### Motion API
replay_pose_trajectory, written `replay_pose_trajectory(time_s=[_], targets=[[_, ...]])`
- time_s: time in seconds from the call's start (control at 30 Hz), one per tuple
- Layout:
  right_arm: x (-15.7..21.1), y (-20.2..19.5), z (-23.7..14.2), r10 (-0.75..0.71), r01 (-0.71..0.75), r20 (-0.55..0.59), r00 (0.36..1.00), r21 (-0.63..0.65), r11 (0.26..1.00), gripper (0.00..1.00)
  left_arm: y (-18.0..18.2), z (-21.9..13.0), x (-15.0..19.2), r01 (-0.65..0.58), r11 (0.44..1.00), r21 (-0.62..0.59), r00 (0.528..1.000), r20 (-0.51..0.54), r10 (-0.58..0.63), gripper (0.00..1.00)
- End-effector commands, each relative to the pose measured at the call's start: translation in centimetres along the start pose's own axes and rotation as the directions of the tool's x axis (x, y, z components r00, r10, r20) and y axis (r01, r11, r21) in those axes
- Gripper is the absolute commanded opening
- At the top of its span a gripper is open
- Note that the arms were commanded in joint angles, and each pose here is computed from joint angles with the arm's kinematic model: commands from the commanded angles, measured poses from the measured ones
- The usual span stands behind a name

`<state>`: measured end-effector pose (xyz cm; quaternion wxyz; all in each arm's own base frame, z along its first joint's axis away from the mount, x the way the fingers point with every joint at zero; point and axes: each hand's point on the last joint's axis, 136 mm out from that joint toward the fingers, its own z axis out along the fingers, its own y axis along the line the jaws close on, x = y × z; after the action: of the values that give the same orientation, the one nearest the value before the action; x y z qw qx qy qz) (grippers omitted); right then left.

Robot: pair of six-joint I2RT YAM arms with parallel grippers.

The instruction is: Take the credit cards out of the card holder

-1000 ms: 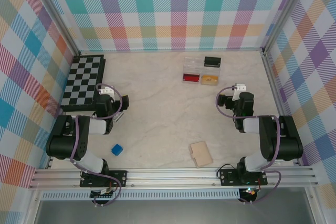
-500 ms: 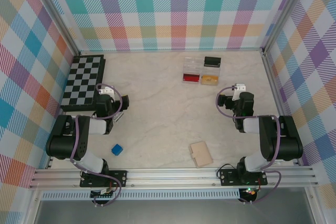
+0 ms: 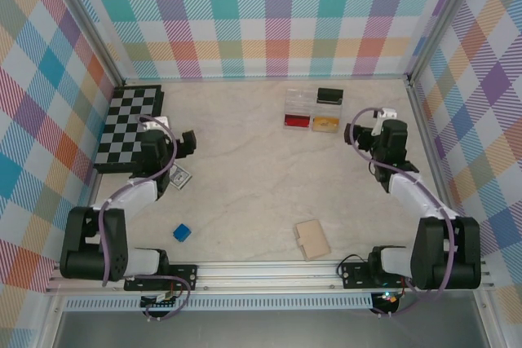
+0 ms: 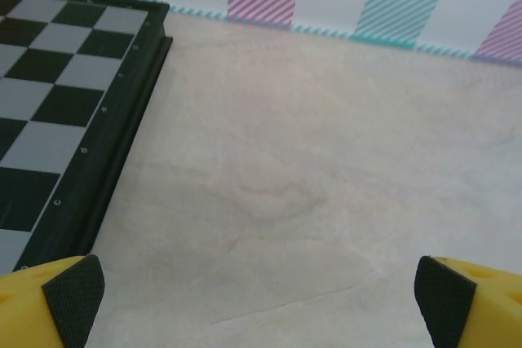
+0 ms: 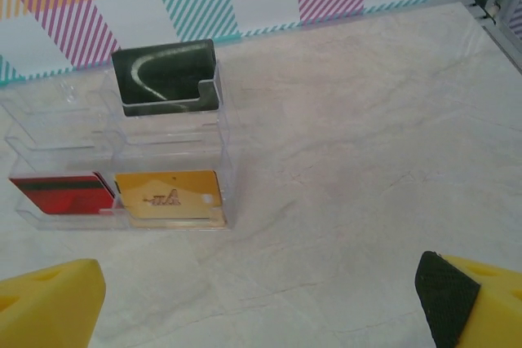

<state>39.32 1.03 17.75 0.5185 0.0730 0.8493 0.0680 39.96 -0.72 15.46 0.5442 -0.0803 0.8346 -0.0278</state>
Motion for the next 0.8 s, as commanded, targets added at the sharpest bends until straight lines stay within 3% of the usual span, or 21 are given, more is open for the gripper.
replay_pose_trajectory(time_s=[0.0,0.13,0.23,0.4,0.63,0.77], targets=[[3.4,-0.1,-2.5,0.176,-0.166,-0.247,0.953,0.062,0.984,1.00,-0.7,-1.9,-0.4,0.099,0.995,0.014,0.993,-0.070,-0.098,1.00],[5.0,2.2,-5.6,0.293,-0.304,-0.437,0.851,0.046,0.952,1.00,-1.5,-4.3,-2.4,0.140,0.989,0.051,0.989,-0.057,-0.137,1.00],[7.0,5.1,-8.2,0.302,-0.372,-0.571,0.763,-0.007,0.928,1.00,-1.4,-5.4,-3.1,0.164,0.985,0.046,0.986,-0.050,-0.162,1.00],[11.9,7.7,-12.5,0.201,-0.282,-0.709,0.676,0.002,0.959,0.99,-1.7,-5.8,-2.8,0.191,0.980,0.052,0.978,-0.097,-0.185,1.00],[19.2,10.8,-16.5,0.047,-0.121,-0.852,0.522,-0.020,0.992,0.86,0.0,-5.8,-2.9,0.177,0.983,-0.043,0.981,-0.072,-0.179,1.00],[22.1,12.6,-17.6,-0.010,-0.049,-0.887,0.461,-0.037,0.998,0.84,0.3,-5.7,-2.6,0.173,0.983,-0.065,0.981,-0.077,-0.177,1.00]])
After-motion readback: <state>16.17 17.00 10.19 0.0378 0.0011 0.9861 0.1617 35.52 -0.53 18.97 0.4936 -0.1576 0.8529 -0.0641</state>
